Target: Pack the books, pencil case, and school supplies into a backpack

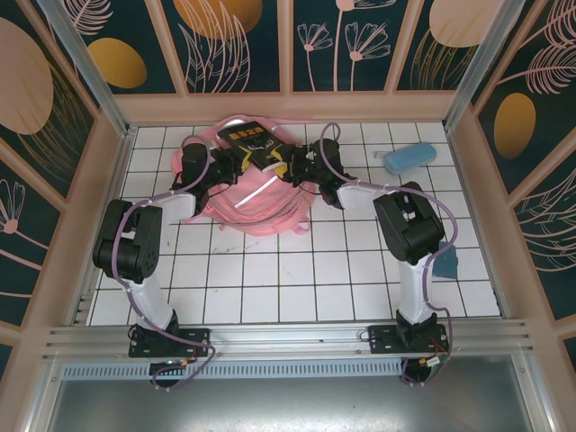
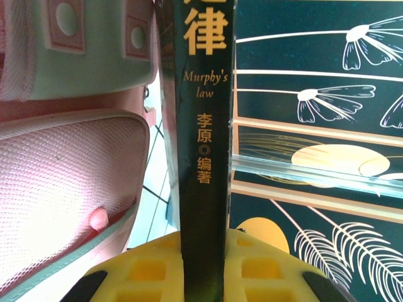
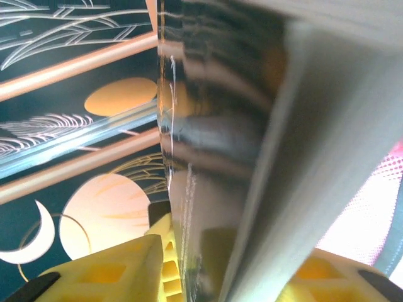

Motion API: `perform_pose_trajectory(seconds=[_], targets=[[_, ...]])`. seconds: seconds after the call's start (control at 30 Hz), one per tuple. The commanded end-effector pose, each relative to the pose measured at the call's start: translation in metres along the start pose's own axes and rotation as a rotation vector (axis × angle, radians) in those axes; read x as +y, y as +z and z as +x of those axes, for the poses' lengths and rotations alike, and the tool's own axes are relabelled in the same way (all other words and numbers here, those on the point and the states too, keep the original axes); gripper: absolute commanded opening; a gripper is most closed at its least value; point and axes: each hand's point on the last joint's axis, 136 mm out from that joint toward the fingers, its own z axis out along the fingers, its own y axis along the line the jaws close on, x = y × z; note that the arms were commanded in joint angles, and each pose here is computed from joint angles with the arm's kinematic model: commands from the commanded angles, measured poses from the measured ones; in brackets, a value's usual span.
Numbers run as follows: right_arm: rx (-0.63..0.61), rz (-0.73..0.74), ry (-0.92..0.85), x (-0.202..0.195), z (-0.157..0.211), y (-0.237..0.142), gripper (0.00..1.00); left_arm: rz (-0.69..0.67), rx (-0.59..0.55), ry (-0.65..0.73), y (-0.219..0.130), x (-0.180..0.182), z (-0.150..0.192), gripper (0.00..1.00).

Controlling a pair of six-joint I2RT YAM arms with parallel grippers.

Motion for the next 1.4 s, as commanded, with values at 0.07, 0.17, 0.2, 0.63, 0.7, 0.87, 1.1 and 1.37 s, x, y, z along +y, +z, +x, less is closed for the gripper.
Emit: perform_pose_trajectory(seconds=[0.07,0.17,0.2,0.63,0.7,0.87,1.1,1.37], targets=[[-0.059,-0.068,-0.039,0.032,-0.006,0.001,0.27,0.063,0.011,0.058,-0.008,-0.026,0.006,0.13],[-0.104,-0.044,-0.124,0.036,-0.010,-0.004,0.15,0.023,-0.012,0.060,-0.012,-0.019,0.004,0.36],[-0.124,-0.031,-0.165,0.039,-0.012,-0.006,0.12,0.011,-0.022,0.071,-0.013,-0.019,0.003,0.44],[-0.300,0.135,-0.629,0.066,-0.036,-0.110,0.04,-0.436,0.013,0.534,-0.025,0.016,0.010,0.74],[-0.334,0.176,-0.659,0.064,-0.046,-0.133,0.04,-0.489,0.061,0.600,-0.021,0.024,0.019,0.74],[-0.440,0.267,-0.707,0.066,-0.065,-0.186,0.04,-0.613,0.185,0.815,-0.009,0.037,0.050,0.73],[-0.525,0.303,-0.669,0.061,-0.082,-0.223,0.03,-0.768,0.353,1.076,0.020,0.061,0.091,0.72],[-0.548,0.315,-0.635,0.053,-0.086,-0.231,0.02,-0.971,0.413,1.249,0.036,0.096,0.093,0.68]])
